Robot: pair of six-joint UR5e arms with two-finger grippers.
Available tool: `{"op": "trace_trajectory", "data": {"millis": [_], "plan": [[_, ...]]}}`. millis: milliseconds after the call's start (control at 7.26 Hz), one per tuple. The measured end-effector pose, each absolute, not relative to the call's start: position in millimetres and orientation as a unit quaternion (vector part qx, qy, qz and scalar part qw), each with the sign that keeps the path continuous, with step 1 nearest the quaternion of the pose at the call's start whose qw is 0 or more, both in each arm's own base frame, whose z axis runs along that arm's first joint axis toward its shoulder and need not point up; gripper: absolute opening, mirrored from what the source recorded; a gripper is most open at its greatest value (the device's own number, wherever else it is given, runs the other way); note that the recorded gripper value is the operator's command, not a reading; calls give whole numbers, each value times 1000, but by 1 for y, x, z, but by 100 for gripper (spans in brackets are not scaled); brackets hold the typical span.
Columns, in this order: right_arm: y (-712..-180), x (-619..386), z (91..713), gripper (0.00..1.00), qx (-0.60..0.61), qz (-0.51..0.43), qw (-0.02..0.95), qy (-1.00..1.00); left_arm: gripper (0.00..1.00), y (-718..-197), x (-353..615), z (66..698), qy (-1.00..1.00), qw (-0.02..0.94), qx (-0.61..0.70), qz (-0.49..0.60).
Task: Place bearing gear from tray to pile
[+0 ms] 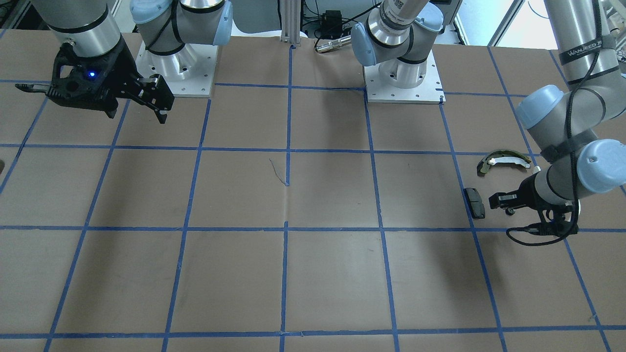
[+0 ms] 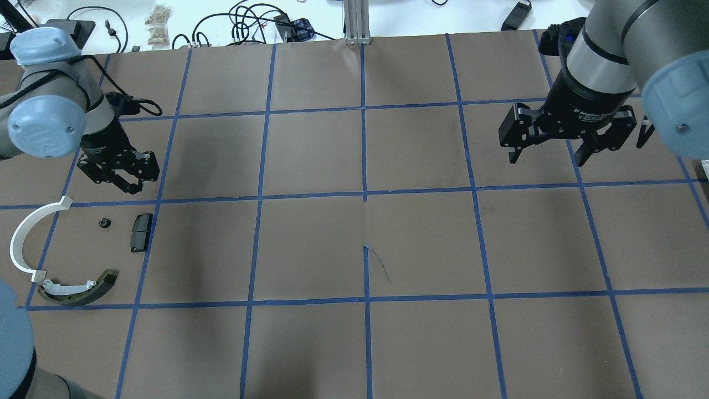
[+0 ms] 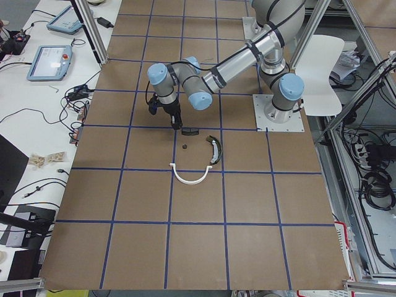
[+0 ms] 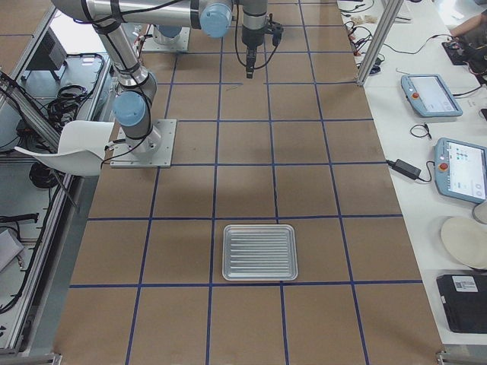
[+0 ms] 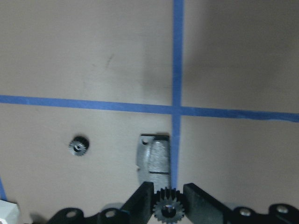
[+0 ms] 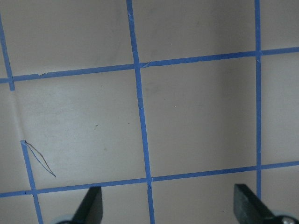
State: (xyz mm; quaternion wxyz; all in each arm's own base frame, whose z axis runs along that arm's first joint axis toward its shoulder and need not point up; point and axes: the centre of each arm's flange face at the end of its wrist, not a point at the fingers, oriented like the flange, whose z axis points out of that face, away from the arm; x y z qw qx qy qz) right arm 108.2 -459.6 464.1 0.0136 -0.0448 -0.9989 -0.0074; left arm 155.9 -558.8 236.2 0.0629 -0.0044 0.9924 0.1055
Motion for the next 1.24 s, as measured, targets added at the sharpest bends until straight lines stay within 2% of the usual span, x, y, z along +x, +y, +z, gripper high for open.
{"op": "trace_trajectory", "data": {"millis": [413, 551, 689, 1240], "plan": [[-461, 108, 465, 100, -43, 0, 14, -999, 0, -541, 207, 197, 994, 81, 15, 73], [-461, 108, 465, 100, -42, 0, 14, -999, 31, -539, 212, 192, 994, 81, 16, 72], [-461, 108, 465, 100, -42, 0, 14, -999, 95, -539, 214, 189, 994, 81, 16, 73], [-461, 108, 466, 100, -42, 2, 14, -999, 96, -540, 208, 204, 994, 86, 25, 68]]}}
